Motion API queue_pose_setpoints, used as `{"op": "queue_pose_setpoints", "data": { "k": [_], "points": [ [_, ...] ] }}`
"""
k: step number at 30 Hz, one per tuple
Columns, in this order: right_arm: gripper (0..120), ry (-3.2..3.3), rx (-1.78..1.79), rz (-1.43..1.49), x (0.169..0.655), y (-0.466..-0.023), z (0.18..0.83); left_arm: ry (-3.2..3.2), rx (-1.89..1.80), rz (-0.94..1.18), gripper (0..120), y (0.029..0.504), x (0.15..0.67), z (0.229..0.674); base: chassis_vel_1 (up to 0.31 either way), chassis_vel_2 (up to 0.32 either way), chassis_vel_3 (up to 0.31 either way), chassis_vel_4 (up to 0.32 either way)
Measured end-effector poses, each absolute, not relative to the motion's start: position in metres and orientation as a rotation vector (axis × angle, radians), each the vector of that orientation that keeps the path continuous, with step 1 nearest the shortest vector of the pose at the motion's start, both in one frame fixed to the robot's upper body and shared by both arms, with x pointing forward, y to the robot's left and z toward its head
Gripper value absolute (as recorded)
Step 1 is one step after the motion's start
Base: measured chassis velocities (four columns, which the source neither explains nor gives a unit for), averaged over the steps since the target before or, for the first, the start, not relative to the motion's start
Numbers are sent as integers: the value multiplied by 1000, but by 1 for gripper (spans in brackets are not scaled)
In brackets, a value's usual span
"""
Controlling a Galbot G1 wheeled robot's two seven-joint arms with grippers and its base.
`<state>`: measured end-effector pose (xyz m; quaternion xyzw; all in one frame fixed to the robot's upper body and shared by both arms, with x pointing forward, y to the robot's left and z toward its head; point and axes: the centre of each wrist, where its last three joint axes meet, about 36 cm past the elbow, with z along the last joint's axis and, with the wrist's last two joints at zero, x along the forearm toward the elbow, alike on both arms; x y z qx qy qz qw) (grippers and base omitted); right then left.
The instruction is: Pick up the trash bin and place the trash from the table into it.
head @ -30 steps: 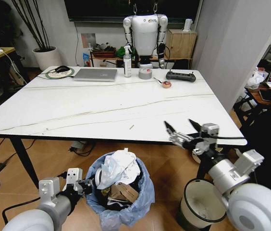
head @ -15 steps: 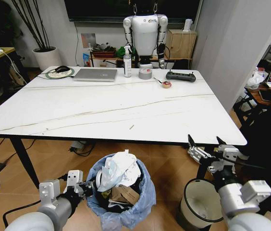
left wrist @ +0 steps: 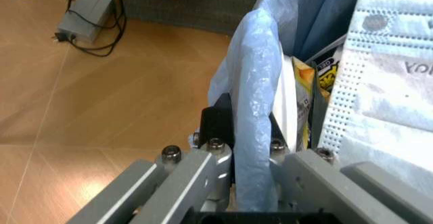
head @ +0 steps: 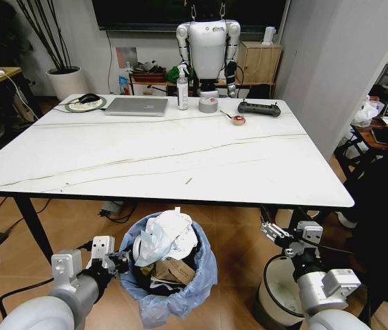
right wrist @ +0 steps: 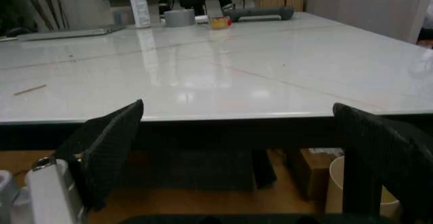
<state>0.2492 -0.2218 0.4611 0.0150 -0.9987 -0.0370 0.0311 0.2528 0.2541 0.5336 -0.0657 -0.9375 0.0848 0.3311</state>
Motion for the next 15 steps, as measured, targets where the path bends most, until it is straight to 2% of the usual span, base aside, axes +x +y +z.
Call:
{"op": "queue_pose_setpoints", "data": {
  "k": [15],
  "points": [
    [100, -3061, -6, -98, 247, -222, 449, -2429, -4, 278, 0, 251, 253, 523, 0, 0, 0, 0]
  ]
}}
